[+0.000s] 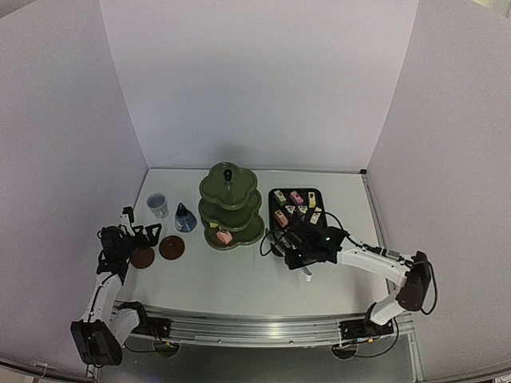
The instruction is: Serve the afternoon tea
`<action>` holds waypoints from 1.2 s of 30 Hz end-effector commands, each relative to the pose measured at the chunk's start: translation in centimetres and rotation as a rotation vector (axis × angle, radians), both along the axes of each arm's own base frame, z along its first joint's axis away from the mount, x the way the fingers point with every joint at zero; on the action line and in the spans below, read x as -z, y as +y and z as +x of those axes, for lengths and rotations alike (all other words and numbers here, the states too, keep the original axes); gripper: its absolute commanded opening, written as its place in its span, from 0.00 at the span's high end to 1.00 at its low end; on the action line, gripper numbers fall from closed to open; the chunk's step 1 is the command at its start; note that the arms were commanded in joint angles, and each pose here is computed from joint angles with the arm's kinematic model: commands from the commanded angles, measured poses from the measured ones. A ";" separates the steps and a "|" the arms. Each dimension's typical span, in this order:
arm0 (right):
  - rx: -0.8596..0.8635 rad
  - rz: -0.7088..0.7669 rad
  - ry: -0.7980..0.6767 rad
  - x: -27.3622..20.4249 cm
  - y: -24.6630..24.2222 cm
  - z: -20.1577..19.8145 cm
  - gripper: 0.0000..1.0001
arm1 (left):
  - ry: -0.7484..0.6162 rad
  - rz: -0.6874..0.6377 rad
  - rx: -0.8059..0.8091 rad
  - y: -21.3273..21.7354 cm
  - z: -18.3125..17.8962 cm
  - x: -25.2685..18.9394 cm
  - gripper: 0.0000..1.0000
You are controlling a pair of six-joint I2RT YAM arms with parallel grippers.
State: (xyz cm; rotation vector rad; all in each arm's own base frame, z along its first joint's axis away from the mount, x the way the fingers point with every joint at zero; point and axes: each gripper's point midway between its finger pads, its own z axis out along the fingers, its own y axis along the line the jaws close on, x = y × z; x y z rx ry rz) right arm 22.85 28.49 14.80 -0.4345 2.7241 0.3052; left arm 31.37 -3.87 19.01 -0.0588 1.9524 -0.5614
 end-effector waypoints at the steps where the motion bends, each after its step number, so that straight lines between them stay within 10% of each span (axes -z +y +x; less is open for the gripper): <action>1: 0.221 0.043 -0.053 -2.6 -4.5 1.7 0.64 | -0.053 0.017 0.005 0.0 0.6 -2.1 0.00; 36: 0.203 -0.129 0.041 6.7 -7.2 5.5 0.60 | -0.059 0.030 0.000 0.2 0.7 -2.1 0.00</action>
